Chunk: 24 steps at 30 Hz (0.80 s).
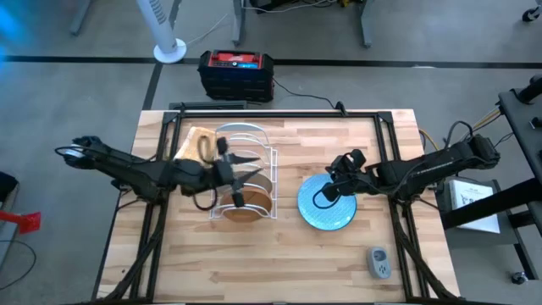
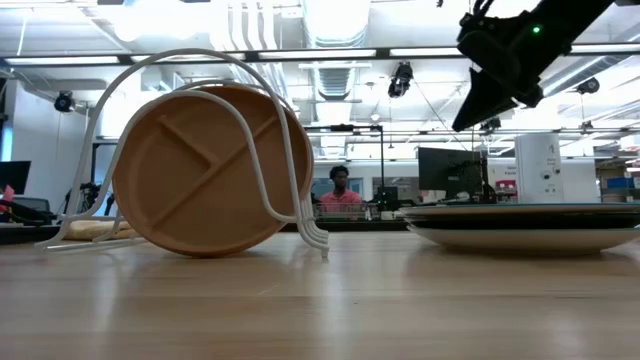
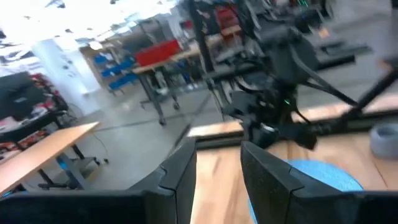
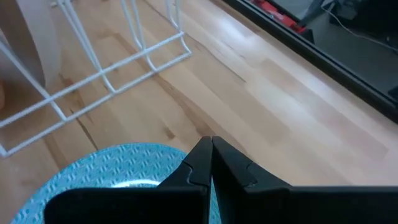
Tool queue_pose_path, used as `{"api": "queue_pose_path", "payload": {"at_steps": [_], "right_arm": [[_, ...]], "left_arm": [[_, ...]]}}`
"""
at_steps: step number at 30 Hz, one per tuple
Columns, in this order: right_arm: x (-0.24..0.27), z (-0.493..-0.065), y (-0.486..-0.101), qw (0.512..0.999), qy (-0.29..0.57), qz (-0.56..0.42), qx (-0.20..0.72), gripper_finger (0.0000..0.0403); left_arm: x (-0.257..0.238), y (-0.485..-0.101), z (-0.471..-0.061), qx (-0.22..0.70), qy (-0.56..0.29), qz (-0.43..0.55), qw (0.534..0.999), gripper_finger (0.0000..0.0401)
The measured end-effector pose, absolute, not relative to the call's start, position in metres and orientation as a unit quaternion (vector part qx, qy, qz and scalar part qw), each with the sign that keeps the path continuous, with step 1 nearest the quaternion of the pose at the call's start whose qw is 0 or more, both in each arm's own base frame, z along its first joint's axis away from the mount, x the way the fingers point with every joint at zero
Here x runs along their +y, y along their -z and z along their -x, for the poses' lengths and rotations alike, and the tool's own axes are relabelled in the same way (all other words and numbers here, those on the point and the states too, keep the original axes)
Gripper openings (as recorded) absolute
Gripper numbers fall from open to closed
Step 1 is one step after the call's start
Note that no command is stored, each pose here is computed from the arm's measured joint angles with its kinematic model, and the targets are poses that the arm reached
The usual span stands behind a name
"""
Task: Sort dishes
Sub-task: Put the blue plate into the dishwasher rack
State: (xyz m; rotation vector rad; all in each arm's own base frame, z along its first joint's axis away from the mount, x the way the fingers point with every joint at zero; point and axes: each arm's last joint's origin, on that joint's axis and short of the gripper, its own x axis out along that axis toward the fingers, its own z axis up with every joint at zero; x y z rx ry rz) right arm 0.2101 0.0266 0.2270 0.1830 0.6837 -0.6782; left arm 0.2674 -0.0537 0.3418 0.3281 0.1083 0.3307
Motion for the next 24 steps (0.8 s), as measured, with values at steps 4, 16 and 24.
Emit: {"api": "queue_pose_path", "payload": {"at_steps": [4, 16, 24], "right_arm": [[0.025, -0.201, -0.229, 0.875, 0.332, -0.094, 0.339, 0.0002], [0.029, -0.170, -0.215, 0.872, 0.312, -0.130, 0.354, 0.0002], [0.034, -0.155, -0.190, 0.877, 0.299, -0.163, 0.338, 0.0002]], "left_arm": [[-0.063, -0.347, -0.301, 0.125, -0.147, -0.192, 0.962, 0.0116], [-0.082, -0.326, -0.371, 0.191, -0.117, -0.203, 0.953, 0.0116], [-0.090, -0.300, -0.392, 0.196, -0.082, -0.158, 0.964, 0.0116]]}}
